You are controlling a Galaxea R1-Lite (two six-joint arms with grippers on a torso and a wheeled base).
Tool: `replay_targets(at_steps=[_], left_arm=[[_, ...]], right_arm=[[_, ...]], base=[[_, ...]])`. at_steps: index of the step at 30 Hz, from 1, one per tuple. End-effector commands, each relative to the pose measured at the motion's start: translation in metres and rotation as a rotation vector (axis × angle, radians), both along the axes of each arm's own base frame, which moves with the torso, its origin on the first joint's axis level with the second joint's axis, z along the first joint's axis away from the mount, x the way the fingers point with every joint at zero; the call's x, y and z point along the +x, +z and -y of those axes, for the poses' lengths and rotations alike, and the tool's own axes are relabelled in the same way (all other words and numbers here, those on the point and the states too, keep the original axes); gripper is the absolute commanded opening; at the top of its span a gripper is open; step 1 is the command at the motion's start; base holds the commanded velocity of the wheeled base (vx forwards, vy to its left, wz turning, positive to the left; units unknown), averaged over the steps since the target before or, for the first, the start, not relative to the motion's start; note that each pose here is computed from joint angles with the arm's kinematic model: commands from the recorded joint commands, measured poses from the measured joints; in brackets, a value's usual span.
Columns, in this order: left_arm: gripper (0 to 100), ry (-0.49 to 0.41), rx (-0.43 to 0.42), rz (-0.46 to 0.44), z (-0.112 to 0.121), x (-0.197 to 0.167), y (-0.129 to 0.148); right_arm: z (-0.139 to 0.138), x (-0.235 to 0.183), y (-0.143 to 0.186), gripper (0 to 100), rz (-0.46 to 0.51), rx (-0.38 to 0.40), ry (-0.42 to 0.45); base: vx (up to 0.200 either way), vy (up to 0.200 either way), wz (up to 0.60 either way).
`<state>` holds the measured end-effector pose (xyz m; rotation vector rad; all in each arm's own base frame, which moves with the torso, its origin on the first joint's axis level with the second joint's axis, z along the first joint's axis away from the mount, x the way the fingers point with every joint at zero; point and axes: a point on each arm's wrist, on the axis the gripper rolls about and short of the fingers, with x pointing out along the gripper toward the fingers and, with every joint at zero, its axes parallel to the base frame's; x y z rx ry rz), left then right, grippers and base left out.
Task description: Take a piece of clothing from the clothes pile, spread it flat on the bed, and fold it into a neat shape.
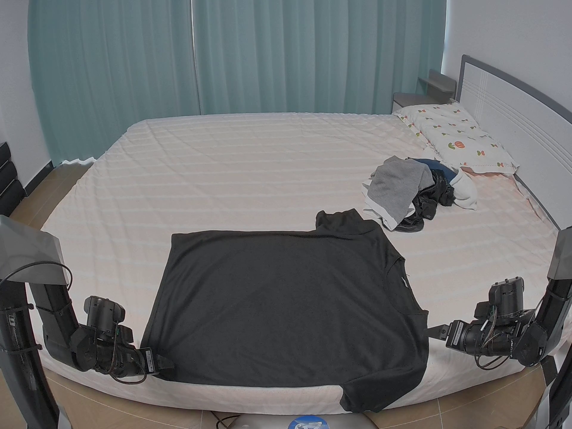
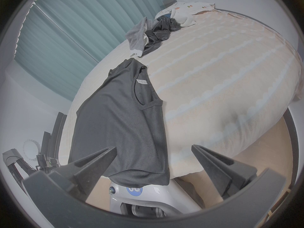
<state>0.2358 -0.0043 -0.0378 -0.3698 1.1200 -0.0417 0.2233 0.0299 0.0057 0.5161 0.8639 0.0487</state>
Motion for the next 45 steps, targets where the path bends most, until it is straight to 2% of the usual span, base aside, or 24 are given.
replay_targets(at_steps=[1,5,15,20,27,33,34,40,45], left_arm=[[0,0.01,-0.005,-0.006,-0.001,-0.004,0.002],[0,0.07,-0.031,0.022,-0.003,-0.009,0.015],[0,0.123,-0.07,0.108,-0.003,-0.006,0.037],[0,0.208,-0.146,0.119,-0.002,-0.002,0.043],[0,0.23,-0.176,0.104,-0.002,-0.001,0.043],[0,0.301,-0.22,0.111,-0.004,0.007,0.045],[0,0.304,-0.22,0.112,-0.005,0.007,0.045],[0,0.325,-0.22,0.112,-0.01,0.007,0.045],[0,0.325,-0.226,0.109,-0.01,0.006,0.045]], right_arm=[[0.0,0.0,-0.001,100,-0.005,-0.001,0.002],[0.0,0.0,-0.003,100,-0.013,-0.001,0.002],[-0.005,0.0,-0.012,100,-0.05,0.0,0.028],[-0.006,0.005,-0.022,100,-0.08,-0.004,0.029],[-0.008,0.021,-0.031,100,-0.073,-0.004,0.029],[-0.015,0.034,-0.046,100,-0.088,-0.017,0.042],[-0.016,0.034,-0.047,0,-0.091,-0.017,0.043],[-0.015,0.051,-0.045,0,-0.044,-0.013,0.029],[-0.008,0.072,-0.032,0,0.051,-0.019,-0.023]], base=[[0.0,0.0,0.0],[0.0,0.0,0.0],[0.0,0.0,0.0],[0.0,0.0,0.0],[0.0,0.0,0.0],[0.0,0.0,0.0],[0.0,0.0,0.0],[0.0,0.0,0.0],[0.0,0.0,0.0]])
